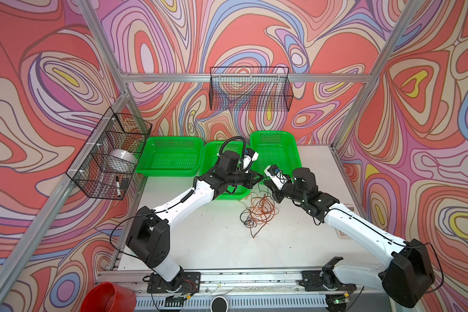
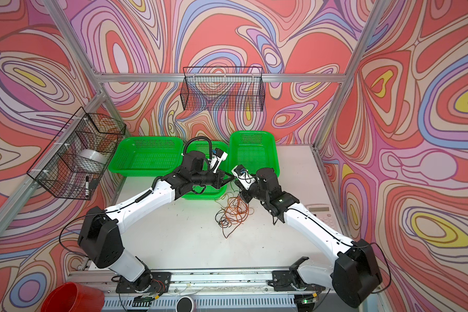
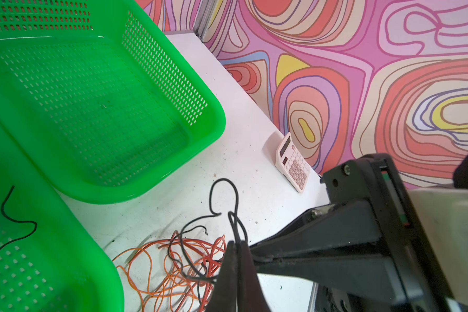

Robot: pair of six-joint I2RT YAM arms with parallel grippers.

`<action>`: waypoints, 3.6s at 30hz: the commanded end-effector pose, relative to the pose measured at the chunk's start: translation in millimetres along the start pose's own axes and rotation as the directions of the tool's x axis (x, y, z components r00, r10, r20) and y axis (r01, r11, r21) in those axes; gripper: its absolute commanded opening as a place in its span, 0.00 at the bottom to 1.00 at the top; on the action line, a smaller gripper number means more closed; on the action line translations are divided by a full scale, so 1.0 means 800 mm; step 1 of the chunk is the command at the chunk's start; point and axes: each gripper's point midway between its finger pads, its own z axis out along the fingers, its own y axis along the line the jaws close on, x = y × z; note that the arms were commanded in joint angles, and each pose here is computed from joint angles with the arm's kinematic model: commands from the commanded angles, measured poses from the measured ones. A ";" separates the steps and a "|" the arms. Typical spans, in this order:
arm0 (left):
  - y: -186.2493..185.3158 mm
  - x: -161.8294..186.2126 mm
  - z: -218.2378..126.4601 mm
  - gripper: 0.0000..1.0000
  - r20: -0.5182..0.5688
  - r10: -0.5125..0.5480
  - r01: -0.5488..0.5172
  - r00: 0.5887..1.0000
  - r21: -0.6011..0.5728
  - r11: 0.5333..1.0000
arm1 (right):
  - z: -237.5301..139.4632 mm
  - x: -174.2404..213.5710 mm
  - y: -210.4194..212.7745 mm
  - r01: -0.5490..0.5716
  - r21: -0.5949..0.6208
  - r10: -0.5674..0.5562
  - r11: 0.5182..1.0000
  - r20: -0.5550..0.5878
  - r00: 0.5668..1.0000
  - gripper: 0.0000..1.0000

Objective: Untangle the cables

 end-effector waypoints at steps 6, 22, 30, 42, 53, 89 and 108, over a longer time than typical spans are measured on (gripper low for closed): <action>0.003 -0.056 -0.050 0.00 0.111 0.134 -0.128 0.985 -0.065 0.990 | -0.003 0.022 0.000 -0.004 0.030 0.004 1.000 -0.015 1.000 0.00; 0.062 -0.096 -0.167 0.00 -0.017 0.436 -0.403 0.900 -0.416 0.816 | -0.056 0.053 -0.063 -0.202 0.225 0.192 0.953 0.065 0.979 0.00; 0.080 -0.092 -0.190 0.00 -0.040 0.458 -0.420 0.888 -0.473 0.774 | -0.076 0.060 -0.088 -0.251 0.278 0.233 0.927 0.096 0.968 0.00; 0.113 -0.097 -0.181 0.00 -0.006 0.480 -0.418 0.877 -0.501 0.758 | -0.046 0.055 -0.087 -0.290 0.199 0.283 0.936 0.061 0.957 0.00; 0.123 -0.089 -0.156 0.54 0.066 0.413 -0.343 0.908 -0.449 0.825 | -0.048 -0.051 -0.065 -0.273 -0.042 0.276 0.961 0.172 0.946 0.00; -0.019 -0.042 0.003 0.41 0.025 0.782 -0.779 0.623 -0.061 0.623 | -0.043 -0.092 -0.004 -0.037 -0.294 0.097 0.955 0.192 0.977 0.00; -0.044 -0.082 -0.038 0.00 0.093 0.842 -0.820 0.531 -0.191 0.539 | -0.038 -0.045 -0.025 -0.083 -0.125 0.103 0.989 0.163 0.981 0.45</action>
